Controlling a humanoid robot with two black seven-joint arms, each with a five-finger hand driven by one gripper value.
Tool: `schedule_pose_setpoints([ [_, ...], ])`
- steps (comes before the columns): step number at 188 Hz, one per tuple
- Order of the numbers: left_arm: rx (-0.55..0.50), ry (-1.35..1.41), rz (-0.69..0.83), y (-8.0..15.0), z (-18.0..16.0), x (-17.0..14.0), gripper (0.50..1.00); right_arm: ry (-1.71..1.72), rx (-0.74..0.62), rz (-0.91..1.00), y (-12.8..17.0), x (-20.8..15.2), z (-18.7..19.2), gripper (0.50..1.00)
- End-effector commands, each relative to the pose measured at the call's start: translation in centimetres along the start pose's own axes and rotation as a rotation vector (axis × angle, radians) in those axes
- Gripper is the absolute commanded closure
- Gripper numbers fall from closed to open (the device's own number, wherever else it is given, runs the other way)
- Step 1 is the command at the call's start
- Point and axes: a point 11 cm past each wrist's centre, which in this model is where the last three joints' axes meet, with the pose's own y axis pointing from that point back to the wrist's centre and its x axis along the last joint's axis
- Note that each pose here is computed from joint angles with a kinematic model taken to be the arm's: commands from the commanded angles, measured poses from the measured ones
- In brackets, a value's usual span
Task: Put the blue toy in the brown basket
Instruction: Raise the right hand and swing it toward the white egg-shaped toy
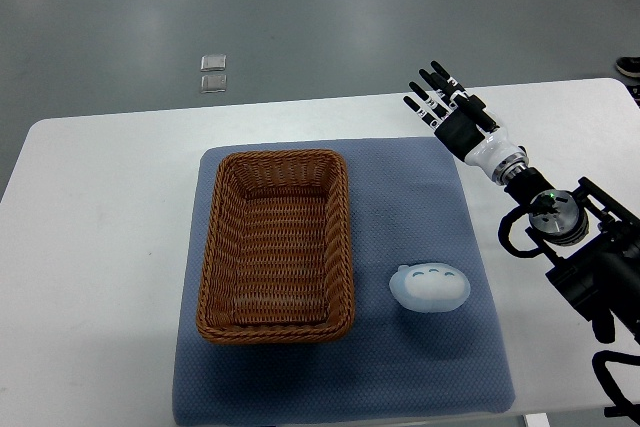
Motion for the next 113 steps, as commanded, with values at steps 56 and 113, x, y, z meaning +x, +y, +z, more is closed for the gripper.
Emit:
schedule_pose_setpoints([
  [56, -0.002, 0.004, -0.001, 0.0, 0.0, 0.0, 0.500, 0.046, -0.028, -0.032, -0.4, -0.8, -0.5, 0.591],
  [113, -0.018, 0.001, -0.011, 0.0, 1.0, -0.4, 0.500, 0.512, -0.213, -0.144, -0.3, -4.0, -3.6, 0.591],
])
